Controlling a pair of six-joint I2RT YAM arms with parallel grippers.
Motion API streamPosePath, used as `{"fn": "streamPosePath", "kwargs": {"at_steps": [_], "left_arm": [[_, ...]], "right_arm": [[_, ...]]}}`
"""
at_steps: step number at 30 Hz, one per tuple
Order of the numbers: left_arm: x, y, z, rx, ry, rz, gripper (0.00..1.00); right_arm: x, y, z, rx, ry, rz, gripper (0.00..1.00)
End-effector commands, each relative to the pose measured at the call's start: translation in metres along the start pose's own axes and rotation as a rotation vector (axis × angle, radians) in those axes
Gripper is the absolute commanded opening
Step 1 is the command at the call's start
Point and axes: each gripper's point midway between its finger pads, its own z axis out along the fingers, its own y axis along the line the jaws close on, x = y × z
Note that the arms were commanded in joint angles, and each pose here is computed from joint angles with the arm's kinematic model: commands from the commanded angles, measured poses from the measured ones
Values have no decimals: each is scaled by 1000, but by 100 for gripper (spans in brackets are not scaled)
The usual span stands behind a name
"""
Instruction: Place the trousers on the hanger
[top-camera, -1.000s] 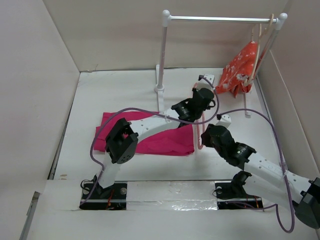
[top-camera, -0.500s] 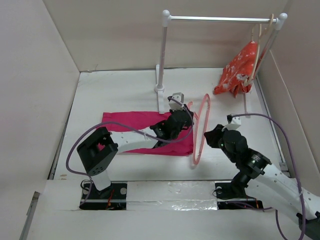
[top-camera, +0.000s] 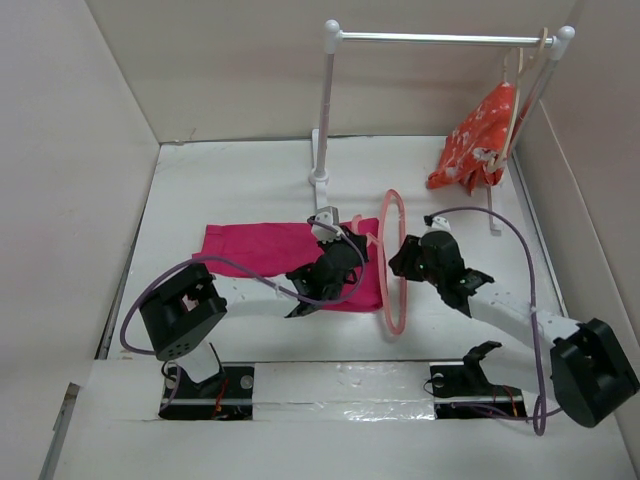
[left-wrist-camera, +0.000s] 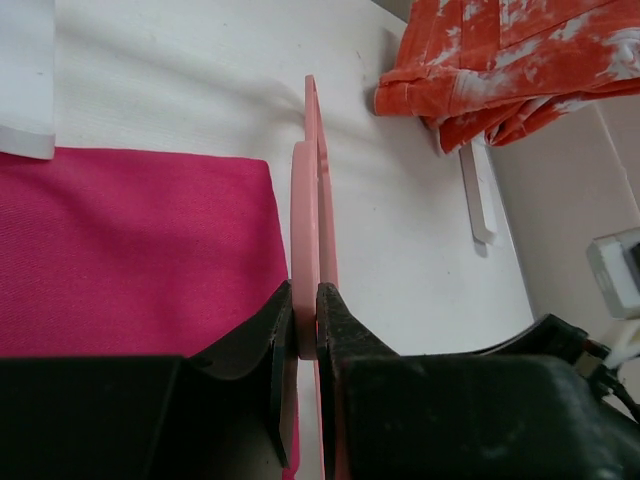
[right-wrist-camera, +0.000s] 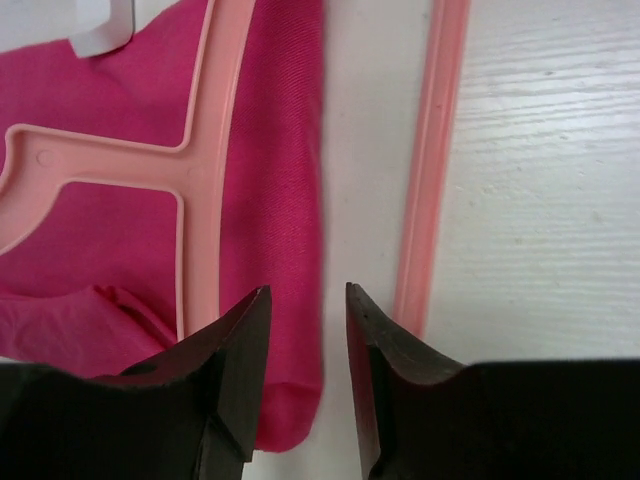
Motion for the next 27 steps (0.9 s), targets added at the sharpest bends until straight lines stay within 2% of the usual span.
{"fn": "streamPosePath", "kwargs": {"at_steps": [1, 2, 4, 7, 11, 12, 13, 16, 22, 26, 27], "left_arm": [[-22, -5, -6, 14, -66, -17, 0], [-21, -5, -6, 15, -63, -11, 0], [-19, -1, -5, 17, -52, -1, 0], [-17, 4, -5, 26, -44, 6, 0], [-13, 17, -7, 10, -33, 20, 0], [-13, 18, -7, 12, -33, 23, 0], [-12, 20, -8, 8, -30, 32, 0], [-14, 26, -9, -12, -37, 58, 0], [-20, 37, -19, -24, -43, 110, 0], [-13, 32, -33, 20, -10, 135, 0], [-14, 38, -35, -9, -16, 154, 0]], "right_arm": [[-20, 31, 17, -140, -54, -6, 49], [-15, 32, 23, -141, -28, -8, 53], [0, 31, 36, -150, 29, -10, 54], [10, 33, 46, -173, 44, 18, 54], [31, 24, 57, -160, 96, 32, 49], [32, 26, 57, -172, 95, 36, 44], [33, 28, 56, -186, 97, 39, 24], [29, 32, 42, -216, 80, 50, 0], [-9, 19, -7, -186, -67, 51, 0], [-41, -10, -28, -137, -177, 78, 0], [-39, -19, -30, -113, -159, 85, 0]]}}
